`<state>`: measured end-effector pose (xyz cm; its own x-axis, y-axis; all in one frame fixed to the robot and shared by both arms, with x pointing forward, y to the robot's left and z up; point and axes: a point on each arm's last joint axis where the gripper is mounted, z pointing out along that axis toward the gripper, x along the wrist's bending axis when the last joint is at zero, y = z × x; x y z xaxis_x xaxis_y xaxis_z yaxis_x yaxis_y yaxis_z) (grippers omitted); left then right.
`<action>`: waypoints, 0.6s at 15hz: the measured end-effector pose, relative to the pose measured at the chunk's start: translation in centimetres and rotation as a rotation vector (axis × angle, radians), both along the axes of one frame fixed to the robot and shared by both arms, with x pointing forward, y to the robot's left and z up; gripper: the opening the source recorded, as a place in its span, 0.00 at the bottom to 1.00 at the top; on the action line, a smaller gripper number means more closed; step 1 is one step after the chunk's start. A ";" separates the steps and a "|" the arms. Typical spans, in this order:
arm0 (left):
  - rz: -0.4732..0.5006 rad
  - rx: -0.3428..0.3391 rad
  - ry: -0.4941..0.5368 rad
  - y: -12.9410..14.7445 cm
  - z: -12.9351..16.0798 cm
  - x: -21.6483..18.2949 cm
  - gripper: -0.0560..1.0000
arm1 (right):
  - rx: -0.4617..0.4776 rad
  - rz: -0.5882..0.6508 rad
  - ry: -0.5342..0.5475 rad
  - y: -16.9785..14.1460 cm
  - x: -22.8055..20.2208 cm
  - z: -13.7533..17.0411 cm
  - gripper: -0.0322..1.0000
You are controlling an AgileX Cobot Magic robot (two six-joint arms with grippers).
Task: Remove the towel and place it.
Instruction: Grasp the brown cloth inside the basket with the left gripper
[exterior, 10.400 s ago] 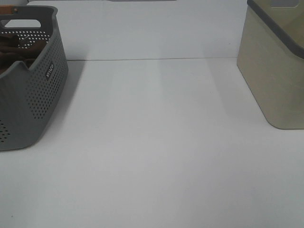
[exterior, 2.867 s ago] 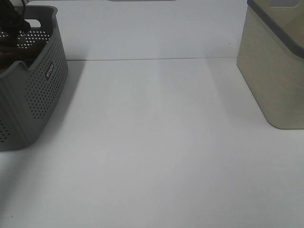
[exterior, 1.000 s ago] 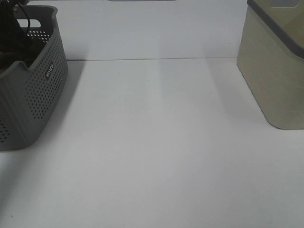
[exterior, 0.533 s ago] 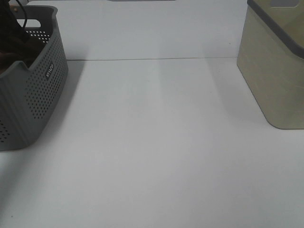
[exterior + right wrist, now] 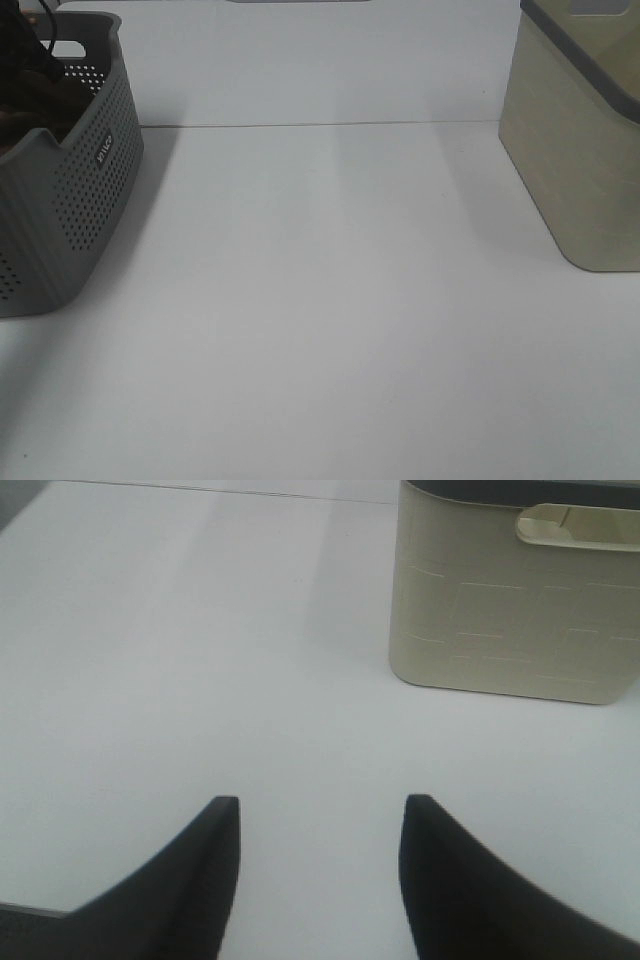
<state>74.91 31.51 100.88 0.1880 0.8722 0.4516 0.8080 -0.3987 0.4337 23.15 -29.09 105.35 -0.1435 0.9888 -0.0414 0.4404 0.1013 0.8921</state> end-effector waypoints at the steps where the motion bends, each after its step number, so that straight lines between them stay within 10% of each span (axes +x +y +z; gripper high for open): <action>1: 0.000 -0.001 -0.001 0.0 0.0 0.0 0.06 | 0.000 0.000 0.000 0.0 0.0 0.0 0.50; 9: -0.009 -0.001 -0.020 -0.1 0.1 0.2 0.24 | 0.000 0.000 0.000 0.0 0.0 0.0 0.50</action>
